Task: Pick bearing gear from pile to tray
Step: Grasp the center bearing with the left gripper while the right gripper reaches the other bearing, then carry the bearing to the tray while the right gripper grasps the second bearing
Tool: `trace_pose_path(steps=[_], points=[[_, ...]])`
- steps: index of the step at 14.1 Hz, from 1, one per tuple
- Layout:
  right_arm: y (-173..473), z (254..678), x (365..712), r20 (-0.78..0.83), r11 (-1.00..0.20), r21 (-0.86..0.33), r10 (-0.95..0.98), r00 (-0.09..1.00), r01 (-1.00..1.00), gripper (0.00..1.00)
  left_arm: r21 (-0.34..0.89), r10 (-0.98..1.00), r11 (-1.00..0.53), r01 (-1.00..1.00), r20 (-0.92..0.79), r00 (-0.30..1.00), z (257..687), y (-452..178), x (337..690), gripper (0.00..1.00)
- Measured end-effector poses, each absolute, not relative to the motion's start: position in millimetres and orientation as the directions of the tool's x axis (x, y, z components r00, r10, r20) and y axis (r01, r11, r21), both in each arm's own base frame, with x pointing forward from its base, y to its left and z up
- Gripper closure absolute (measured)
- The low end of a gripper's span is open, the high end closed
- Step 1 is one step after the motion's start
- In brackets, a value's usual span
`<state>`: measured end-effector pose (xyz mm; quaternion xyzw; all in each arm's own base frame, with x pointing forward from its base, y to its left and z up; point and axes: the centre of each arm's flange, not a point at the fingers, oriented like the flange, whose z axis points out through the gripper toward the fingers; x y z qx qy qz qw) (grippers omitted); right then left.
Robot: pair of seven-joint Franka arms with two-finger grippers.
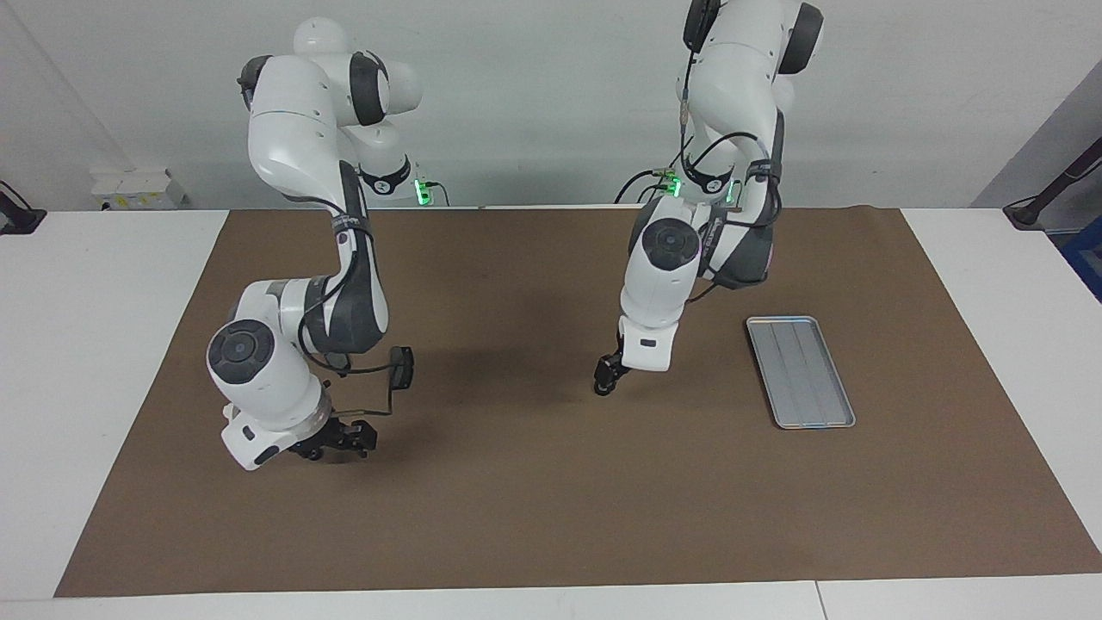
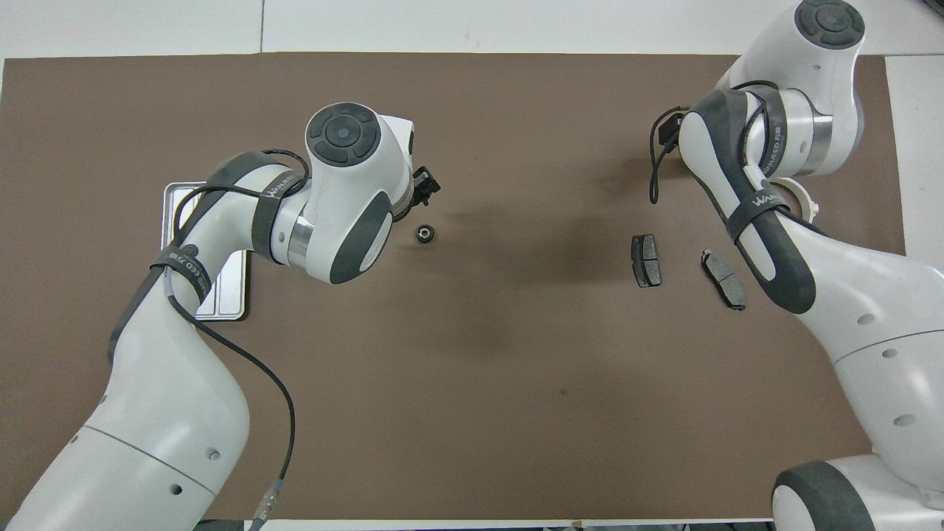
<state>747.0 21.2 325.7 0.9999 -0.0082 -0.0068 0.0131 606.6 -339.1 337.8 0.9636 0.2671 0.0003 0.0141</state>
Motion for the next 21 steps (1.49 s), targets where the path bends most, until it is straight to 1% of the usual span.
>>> trace_pose_path(steps=[2,4,8,10,11,12,13,14,16,17,18,19,20,21], points=[[8.9,319.1,746.9,-0.013,-1.000,0.027,-0.010,1.000,-0.009,0.00,0.046,0.524,-0.851,0.523,0.006,0.852,322.7,-337.5,609.1,0.00],[4.1,312.3,746.5,-0.021,-1.000,0.027,-0.012,1.000,-0.012,0.00,0.047,0.533,-0.845,0.532,0.005,0.846,318.6,-341.1,605.3,0.00],[-3.4,298.9,747.7,-0.009,-0.999,0.030,-0.021,1.000,-0.020,0.00,0.041,0.556,-0.830,0.556,-0.002,0.831,302.4,-365.9,587.7,0.00],[-4.6,293.3,746.4,-0.015,-0.999,0.031,-0.021,1.000,-0.021,0.02,0.039,0.555,-0.831,0.555,-0.003,0.832,293.4,-375.9,581.7,0.00],[-5.0,291.7,746.0,-0.018,-0.999,0.031,-0.022,1.000,-0.021,0.00,0.038,0.557,-0.830,0.556,-0.003,0.831,291.7,-376.1,581.7,0.02],[-5.9,290.0,745.4,-0.021,-0.999,0.032,-0.023,1.000,-0.022,0.00,0.038,0.559,-0.829,0.559,-0.002,0.829,291.2,-374.7,582.8,0.06],[-7.4,288.5,744.9,-0.024,-0.999,0.032,-0.025,0.999,-0.024,0.07,0.038,0.561,-0.827,0.561,0.000,0.828,291.3,-373.3,583.8,0.11],[-9.2,287.5,744.4,-0.027,-0.999,0.035,-0.025,0.999,-0.024,0.07,0.039,0.563,-0.826,0.562,0.002,0.827,291.3,-372.0,584.7,0.12],[-11.6,286.6,743.9,-0.029,-0.999,0.045,-0.022,0.999,-0.020,0.10,0.039,0.565,-0.825,0.564,0.004,0.825,292.3,-370.4,585.9,0.37],[-11.9,286.3,743.8,-0.030,-0.999,0.046,-0.021,0.999,-0.019,0.10,0.041,0.566,-0.824,0.565,0.006,0.824,293.8,-369.5,586.6,0.52],[-12.4,285.8,743.3,-0.033,-0.999,0.047,-0.021,0.999,-0.019,0.09,0.044,0.566,-0.823,0.566,0.008,0.824,296.4,-369.4,587.1,0.63],[-12.9,284.9,742.4,-0.041,-0.999,0.048,-0.021,0.999,-0.019,0.10,0.045,0.566,-0.824,0.565,0.009,0.824,296.7,-369.6,587.1,0.65],[-13.1,284.4,741.6,-0.048,-0.999,0.048,-0.022,0.999,-0.019,0.10,0.042,0.564,-0.825,0.564,0.010,0.825,295.5,-369.4,587.0,0.65],[-13.5,283.8,740.9,-0.055,-0.999,0.048,-0.022,0.998,-0.020,0.08,0.038,0.561,-0.827,0.560,0.014,0.828,295.5,-369.1,587.1,0.65]])
